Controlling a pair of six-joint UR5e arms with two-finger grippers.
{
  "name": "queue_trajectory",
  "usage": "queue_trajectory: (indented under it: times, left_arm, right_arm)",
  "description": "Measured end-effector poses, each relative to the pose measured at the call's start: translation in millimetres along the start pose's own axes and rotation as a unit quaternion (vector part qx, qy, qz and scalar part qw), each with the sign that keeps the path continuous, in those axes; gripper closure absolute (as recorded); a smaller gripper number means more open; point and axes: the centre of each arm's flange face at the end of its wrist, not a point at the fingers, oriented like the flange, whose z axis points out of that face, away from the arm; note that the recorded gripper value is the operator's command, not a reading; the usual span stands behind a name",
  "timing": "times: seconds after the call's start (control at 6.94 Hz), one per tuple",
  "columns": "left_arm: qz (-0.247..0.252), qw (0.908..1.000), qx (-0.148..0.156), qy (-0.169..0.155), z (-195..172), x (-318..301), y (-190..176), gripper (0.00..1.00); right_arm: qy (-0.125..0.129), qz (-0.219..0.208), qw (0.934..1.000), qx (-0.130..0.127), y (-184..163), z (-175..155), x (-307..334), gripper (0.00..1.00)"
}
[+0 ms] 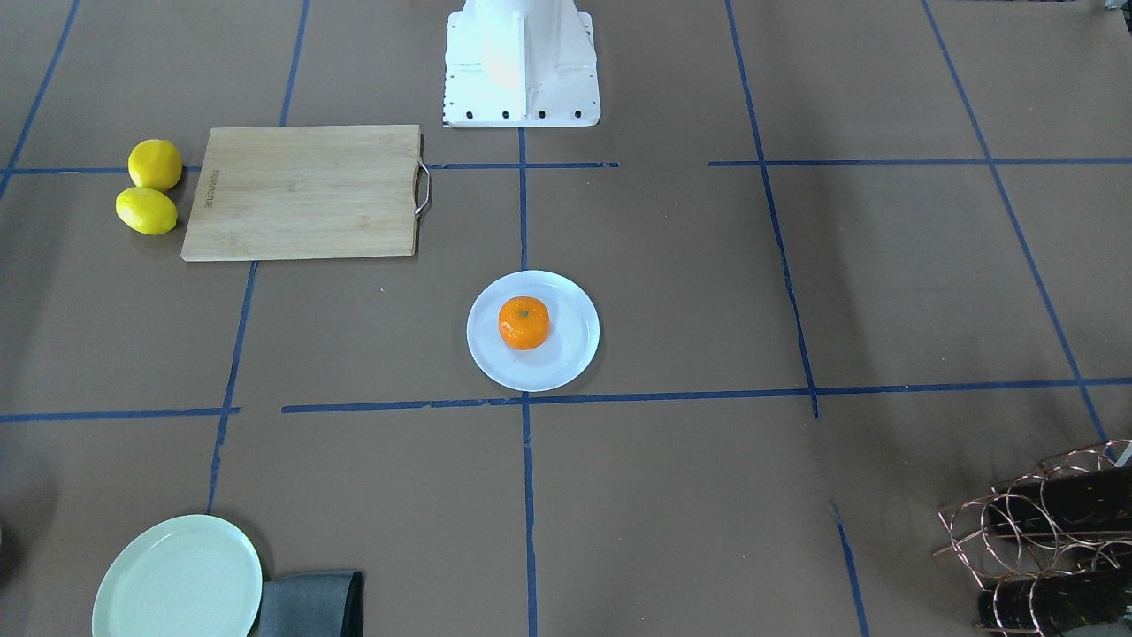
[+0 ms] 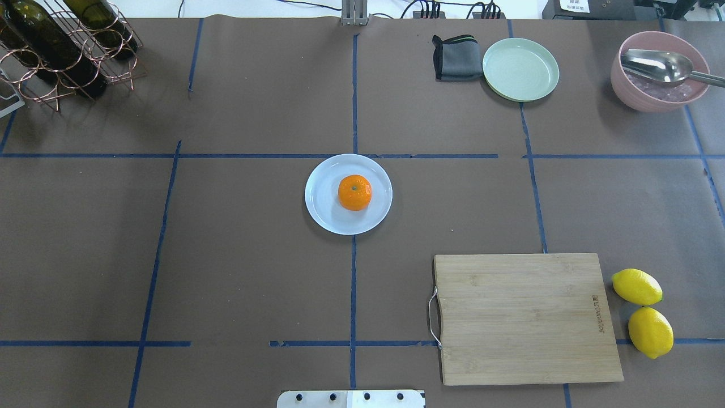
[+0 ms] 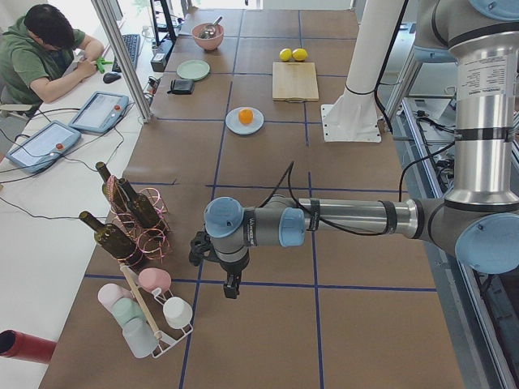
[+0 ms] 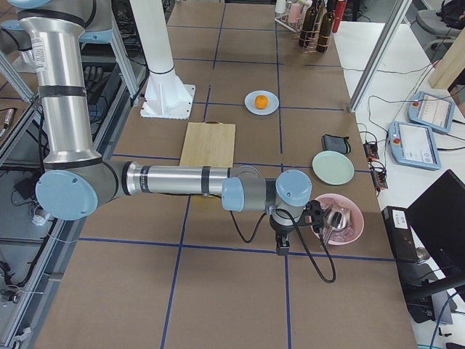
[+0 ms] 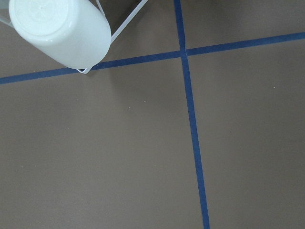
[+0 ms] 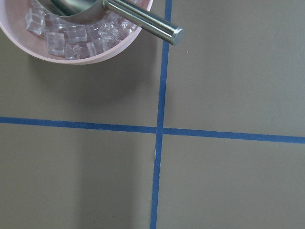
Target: Pick orange to plate
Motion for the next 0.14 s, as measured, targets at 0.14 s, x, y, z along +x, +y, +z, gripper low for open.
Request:
queue_trajectory:
  times: [0.14]
  left_arm:
    - [0.000,1.0000,0.000,0.000,-0.2,0.1,-0.2,0.00]
  right_arm:
    - [0.000,0.000,1.0000,0.000,-0.1,-0.3,-0.4,0.00]
